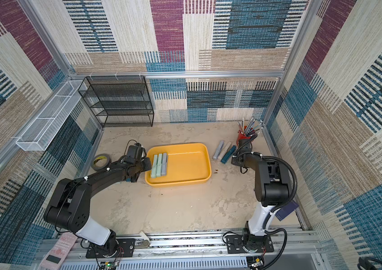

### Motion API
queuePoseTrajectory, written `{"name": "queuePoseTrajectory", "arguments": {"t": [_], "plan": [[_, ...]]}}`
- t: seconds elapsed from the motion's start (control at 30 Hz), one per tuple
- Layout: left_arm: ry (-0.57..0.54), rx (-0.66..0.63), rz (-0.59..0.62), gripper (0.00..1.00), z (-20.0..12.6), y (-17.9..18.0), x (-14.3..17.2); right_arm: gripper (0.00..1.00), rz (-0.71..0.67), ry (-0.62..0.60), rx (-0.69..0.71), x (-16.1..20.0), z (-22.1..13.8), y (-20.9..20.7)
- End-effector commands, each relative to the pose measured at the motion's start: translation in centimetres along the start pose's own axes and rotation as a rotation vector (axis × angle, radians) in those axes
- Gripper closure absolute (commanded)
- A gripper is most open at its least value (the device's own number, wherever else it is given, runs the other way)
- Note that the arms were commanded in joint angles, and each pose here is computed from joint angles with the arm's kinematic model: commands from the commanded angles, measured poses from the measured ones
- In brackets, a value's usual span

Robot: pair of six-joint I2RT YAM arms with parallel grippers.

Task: Put the pruning pliers into the storage box
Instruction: Pick up the pruning pliers from the center of the board, then place the pruning pliers in the storage box.

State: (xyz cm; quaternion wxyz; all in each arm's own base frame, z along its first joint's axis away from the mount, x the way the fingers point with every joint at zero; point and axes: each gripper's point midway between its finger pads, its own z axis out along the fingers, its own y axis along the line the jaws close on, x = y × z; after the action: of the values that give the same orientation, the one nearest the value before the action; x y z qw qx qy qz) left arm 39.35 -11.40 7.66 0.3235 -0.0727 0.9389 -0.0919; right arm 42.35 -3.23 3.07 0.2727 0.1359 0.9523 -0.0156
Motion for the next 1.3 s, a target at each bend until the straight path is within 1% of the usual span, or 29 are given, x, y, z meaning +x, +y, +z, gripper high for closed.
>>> {"name": "queuePoseTrajectory", "arguments": {"t": [0.0,0.13,0.37,0.5,0.57,0.63,0.77,0.87,0.93,1.03,1.13,1.27], "plan": [[0.054,-0.008,0.023,0.9,0.1,0.3,1.2,0.7,-0.002,-0.038,-0.01,-0.9,-0.4,0.2],[0.054,-0.01,0.024,0.9,0.0,0.4,1.2,0.76,0.003,-0.04,-0.037,-1.0,-1.5,0.6],[0.05,-0.015,0.0,0.89,0.0,0.4,1.1,0.77,0.031,-0.057,-0.087,0.3,-4.1,1.2],[0.051,-0.022,-0.022,0.89,-0.1,0.5,1.1,0.77,0.016,-0.097,-0.116,0.0,-6.4,2.4],[0.055,-0.026,-0.034,0.89,-0.1,0.5,1.1,0.77,-0.009,-0.118,-0.124,-0.3,-7.7,3.7],[0.053,-0.024,-0.053,0.89,-0.1,0.5,1.2,0.77,-0.044,-0.15,-0.146,-1.0,-9.2,6.0],[0.056,-0.026,-0.084,0.89,0.0,0.3,0.9,0.76,-0.083,-0.195,-0.233,-1.8,-11.5,11.3],[0.048,-0.03,-0.118,0.89,-0.1,0.3,0.9,0.76,-0.108,-0.202,-0.308,-1.5,-12.5,15.6],[0.04,-0.034,-0.123,0.89,-0.3,0.4,1.0,0.75,-0.139,-0.185,-0.377,-0.6,-12.8,19.1],[0.03,-0.051,-0.125,0.89,-0.6,0.7,0.8,0.75,-0.193,-0.15,-0.428,1.4,-12.5,23.3],[0.017,-0.047,-0.132,0.89,-0.9,0.6,0.6,0.75,-0.217,-0.097,-0.491,3.5,-11.6,26.6],[0.014,-0.032,-0.137,0.89,-0.8,0.3,0.8,0.75,-0.258,-0.069,-0.547,5.7,-11.4,30.5]]}}
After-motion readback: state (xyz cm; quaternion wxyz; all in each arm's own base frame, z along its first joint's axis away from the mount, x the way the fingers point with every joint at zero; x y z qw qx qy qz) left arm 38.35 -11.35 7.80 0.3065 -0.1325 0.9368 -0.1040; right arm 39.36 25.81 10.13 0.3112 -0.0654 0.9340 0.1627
